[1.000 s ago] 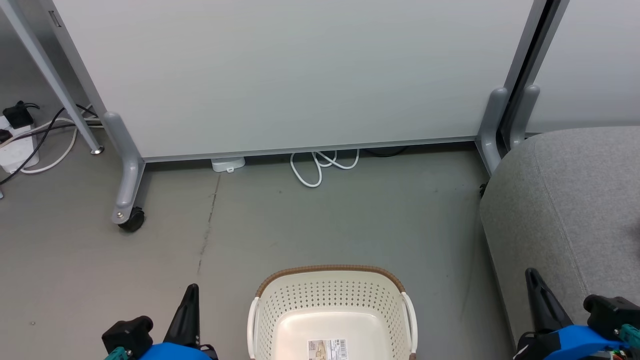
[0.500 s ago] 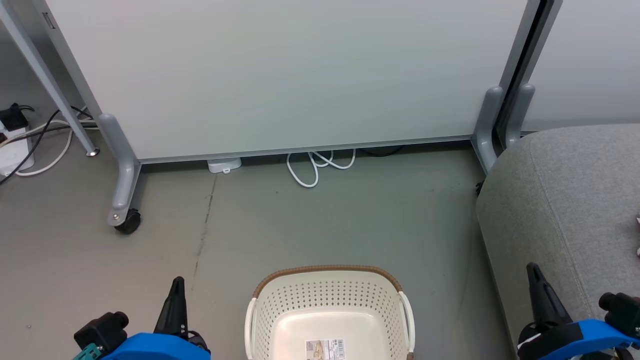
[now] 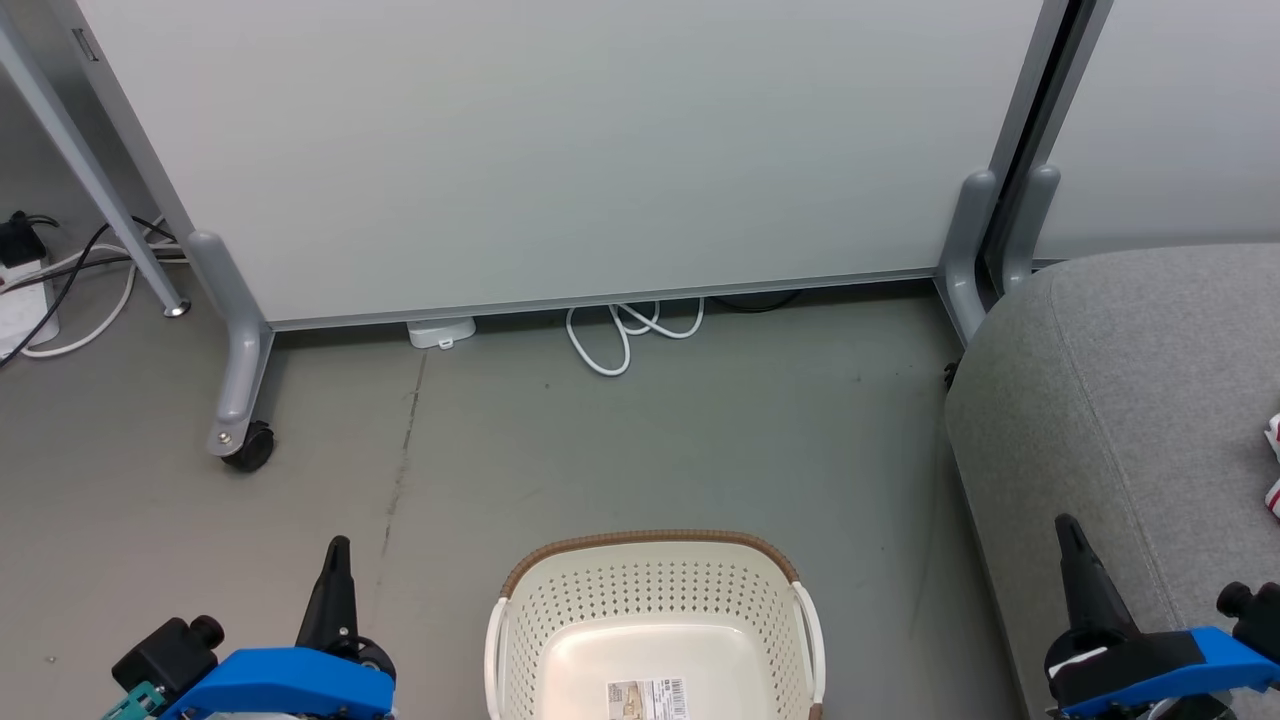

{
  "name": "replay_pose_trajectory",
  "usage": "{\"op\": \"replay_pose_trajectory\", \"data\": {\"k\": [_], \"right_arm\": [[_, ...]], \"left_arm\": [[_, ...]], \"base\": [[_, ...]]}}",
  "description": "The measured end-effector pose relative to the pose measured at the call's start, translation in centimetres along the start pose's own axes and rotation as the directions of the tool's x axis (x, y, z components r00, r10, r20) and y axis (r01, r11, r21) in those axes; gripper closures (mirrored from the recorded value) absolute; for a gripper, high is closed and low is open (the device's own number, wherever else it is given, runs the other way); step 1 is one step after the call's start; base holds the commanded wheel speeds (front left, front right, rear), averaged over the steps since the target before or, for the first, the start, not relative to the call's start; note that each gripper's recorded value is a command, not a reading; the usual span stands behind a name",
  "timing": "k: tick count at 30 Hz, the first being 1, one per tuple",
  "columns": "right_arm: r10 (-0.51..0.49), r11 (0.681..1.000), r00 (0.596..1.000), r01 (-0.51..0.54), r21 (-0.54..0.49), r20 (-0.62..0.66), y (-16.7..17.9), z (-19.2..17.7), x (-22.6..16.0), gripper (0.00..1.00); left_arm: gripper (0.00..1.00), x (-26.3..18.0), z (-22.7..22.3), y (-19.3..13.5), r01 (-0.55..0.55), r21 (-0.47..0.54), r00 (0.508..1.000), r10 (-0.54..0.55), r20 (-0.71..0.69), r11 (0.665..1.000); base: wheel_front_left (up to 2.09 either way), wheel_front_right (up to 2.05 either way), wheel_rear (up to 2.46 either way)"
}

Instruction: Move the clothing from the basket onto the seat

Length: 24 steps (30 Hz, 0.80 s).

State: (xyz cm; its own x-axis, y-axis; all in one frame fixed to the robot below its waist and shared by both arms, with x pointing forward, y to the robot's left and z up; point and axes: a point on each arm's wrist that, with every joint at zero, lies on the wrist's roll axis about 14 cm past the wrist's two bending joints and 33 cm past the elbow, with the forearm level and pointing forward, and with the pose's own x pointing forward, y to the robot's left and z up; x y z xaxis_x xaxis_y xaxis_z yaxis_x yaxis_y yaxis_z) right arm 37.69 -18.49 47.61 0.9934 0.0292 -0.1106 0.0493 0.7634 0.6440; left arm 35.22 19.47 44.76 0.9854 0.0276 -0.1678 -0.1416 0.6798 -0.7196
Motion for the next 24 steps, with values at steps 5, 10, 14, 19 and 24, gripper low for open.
{"op": "replay_pose_trajectory", "data": {"k": [5, 10, 14, 19, 24], "right_arm": [[0.002, 0.998, 1.0, -0.002, 0.07, 0.006, 0.1, 0.2, 0.1, 1.0], [0.0, 0.991, 1.0, -0.001, 0.136, 0.008, 0.0, 0.3, 0.1, 1.0], [0.007, 0.982, 1.0, -0.01, 0.188, 0.016, 0.3, 0.6, 0.3, 1.0], [0.008, 0.969, 1.0, -0.013, 0.248, 0.02, 0.3, 0.8, 0.4, 1.0], [0.008, 0.952, 1.0, -0.015, 0.305, 0.022, 0.3, 0.9, 0.4, 1.0]], "left_arm": [[1.0, 0.2, 0.3, -0.2, 0.001, -0.063, 1.0, -0.001, 0.006, 0.998], [1.0, 0.3, 0.6, -0.2, 0.001, -0.12, 1.0, 0.0, 0.011, 0.993], [1.0, 0.6, 0.9, -0.5, 0.01, -0.163, 1.0, -0.007, 0.016, 0.987], [1.0, 0.8, 1.2, -0.8, 0.017, -0.216, 1.0, -0.013, 0.019, 0.976], [1.0, 0.9, 1.6, -0.9, 0.024, -0.265, 1.0, -0.018, 0.026, 0.964]], "base": [[0.0, 0.0, 0.0], [0.0, 0.0, 0.0], [0.0, 0.0, 0.0], [0.0, 0.0, 0.0], [0.0, 0.0, 0.0]]}}
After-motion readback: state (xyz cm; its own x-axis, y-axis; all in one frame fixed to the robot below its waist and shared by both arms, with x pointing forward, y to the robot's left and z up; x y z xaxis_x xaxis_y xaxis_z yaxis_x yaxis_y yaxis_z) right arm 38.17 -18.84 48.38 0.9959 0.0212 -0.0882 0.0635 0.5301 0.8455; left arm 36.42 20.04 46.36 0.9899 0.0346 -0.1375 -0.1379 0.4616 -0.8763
